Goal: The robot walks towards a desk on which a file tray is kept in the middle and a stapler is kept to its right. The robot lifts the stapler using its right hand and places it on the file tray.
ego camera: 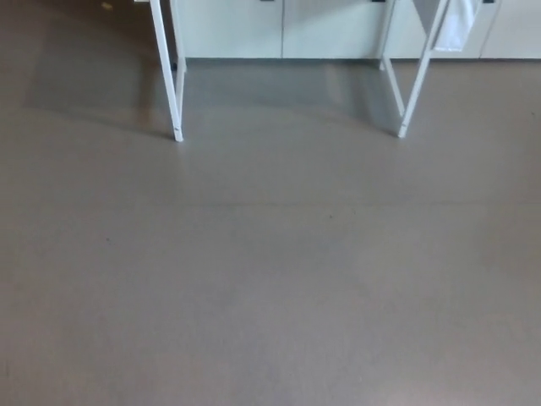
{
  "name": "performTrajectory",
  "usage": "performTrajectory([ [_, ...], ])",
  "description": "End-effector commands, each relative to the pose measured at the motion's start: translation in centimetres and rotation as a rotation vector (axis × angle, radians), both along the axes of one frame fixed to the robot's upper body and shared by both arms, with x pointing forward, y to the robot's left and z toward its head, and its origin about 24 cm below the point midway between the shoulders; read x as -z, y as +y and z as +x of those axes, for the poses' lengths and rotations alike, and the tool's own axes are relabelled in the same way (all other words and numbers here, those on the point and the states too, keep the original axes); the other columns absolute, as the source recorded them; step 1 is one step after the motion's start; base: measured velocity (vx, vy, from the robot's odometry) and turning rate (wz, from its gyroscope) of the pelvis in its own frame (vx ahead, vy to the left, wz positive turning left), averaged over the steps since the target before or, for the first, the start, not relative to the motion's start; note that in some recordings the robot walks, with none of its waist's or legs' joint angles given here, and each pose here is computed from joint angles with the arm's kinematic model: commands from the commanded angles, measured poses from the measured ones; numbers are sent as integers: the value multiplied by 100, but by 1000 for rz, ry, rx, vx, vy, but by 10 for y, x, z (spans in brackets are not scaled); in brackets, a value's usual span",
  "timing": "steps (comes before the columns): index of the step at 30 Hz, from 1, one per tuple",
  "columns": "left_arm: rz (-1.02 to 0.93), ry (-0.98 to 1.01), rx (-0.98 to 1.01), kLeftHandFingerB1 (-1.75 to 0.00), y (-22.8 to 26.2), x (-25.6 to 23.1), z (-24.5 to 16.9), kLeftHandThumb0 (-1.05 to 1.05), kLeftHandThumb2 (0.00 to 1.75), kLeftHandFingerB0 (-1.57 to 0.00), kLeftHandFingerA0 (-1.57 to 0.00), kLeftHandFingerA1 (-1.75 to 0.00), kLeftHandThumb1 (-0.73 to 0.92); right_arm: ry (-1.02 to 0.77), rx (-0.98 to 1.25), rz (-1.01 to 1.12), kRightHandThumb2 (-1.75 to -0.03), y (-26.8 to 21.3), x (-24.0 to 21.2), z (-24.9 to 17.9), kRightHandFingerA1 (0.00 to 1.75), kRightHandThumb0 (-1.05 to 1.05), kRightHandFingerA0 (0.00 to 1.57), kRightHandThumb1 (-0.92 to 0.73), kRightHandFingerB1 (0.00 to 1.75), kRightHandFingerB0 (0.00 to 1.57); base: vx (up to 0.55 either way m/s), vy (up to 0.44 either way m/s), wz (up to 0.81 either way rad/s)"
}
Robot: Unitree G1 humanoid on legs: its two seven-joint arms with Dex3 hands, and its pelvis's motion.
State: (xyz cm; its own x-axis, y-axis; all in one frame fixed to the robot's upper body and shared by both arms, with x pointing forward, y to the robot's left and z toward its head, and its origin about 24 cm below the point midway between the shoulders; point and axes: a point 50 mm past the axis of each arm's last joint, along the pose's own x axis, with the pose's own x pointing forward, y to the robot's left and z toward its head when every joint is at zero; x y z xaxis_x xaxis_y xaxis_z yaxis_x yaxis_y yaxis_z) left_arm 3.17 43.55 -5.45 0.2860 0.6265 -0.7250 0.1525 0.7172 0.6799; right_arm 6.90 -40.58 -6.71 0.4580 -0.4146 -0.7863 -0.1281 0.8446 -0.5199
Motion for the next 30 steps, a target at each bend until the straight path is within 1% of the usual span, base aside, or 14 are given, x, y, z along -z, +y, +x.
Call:
performTrajectory([
  [1,6,-18,40,-43,1,-3,7,-49,64,-39,-39,-47,75,19,-33,-23,-81,-3,-6,4,48,-70,10,-49,41,15,356,-286,55],
  [7,-36,-89,-7,-53,3,-6,11,-54,94,-32,-34,-56,59,-27,10,12,-80,-1,-2,3,48,-68,6,-47,43,14,278,-151,15],
  [8,-38,-89,-10,-42,4,-7,11,-50,64,-37,-37,-46,78,-29,22,28,-81,0,-2,2,48,-67,4,-46,43,13,244,-14,-8],
  [12,-28,-56,41,-43,3,-7,11,-51,63,-39,-39,-46,78,-1,-4,9,-58,-2,-2,1,39,-68,11,-61,30,22,211,71,-15],
  [13,-32,-62,31,-42,3,-6,11,-50,63,-37,-38,-46,78,9,-9,7,-84,-2,-2,1,46,-74,6,-49,42,13,252,149,-19],
  [14,-31,-63,29,-53,2,-6,11,-55,95,-31,-35,-56,59,10,-18,11,-85,-3,-4,2,48,-78,8,-49,41,14,293,182,-17],
  [15,-31,-61,32,-54,2,-6,11,-55,94,-33,-35,-57,59,16,-34,4,-60,-4,-7,2,40,-78,14,-62,29,23,277,243,-7],
  [17,-26,-55,39,-42,3,-7,12,-51,64,-37,-37,-46,78,-10,7,81,-95,-3,-9,2,54,-36,6,-37,48,0,365,259,-23],
  [21,-34,-65,31,-41,3,-7,14,-50,63,-36,-37,-45,78,-6,-15,29,-83,-1,-6,5,47,-72,9,-49,43,18,275,162,-1],
  [23,-19,-49,49,-53,3,-7,15,-56,95,-33,-35,-56,60,-87,95,126,-79,0,-2,4,45,-64,4,-44,44,15,179,55,10],
  [24,-21,-52,31,-42,3,-6,16,-50,61,-40,-39,-46,77,-89,101,140,-96,0,-1,4,54,-35,5,-41,48,0,172,14,11],
  [26,-31,-63,29,-43,2,-5,15,-51,62,-38,-38,-47,77,-143,183,215,-74,0,0,3,49,-59,10,-45,43,15,190,-38,8],
  [27,-24,-52,45,-54,1,-5,16,-56,95,-34,-36,-57,60,-143,171,210,-57,0,-1,3,44,-55,21,-56,36,27,188,-84,13],
  [30,-26,-54,44,-43,1,-5,17,-49,64,-37,-37,-47,79,-129,157,193,-57,1,2,5,47,-50,38,-57,38,29,195,-184,12],
])
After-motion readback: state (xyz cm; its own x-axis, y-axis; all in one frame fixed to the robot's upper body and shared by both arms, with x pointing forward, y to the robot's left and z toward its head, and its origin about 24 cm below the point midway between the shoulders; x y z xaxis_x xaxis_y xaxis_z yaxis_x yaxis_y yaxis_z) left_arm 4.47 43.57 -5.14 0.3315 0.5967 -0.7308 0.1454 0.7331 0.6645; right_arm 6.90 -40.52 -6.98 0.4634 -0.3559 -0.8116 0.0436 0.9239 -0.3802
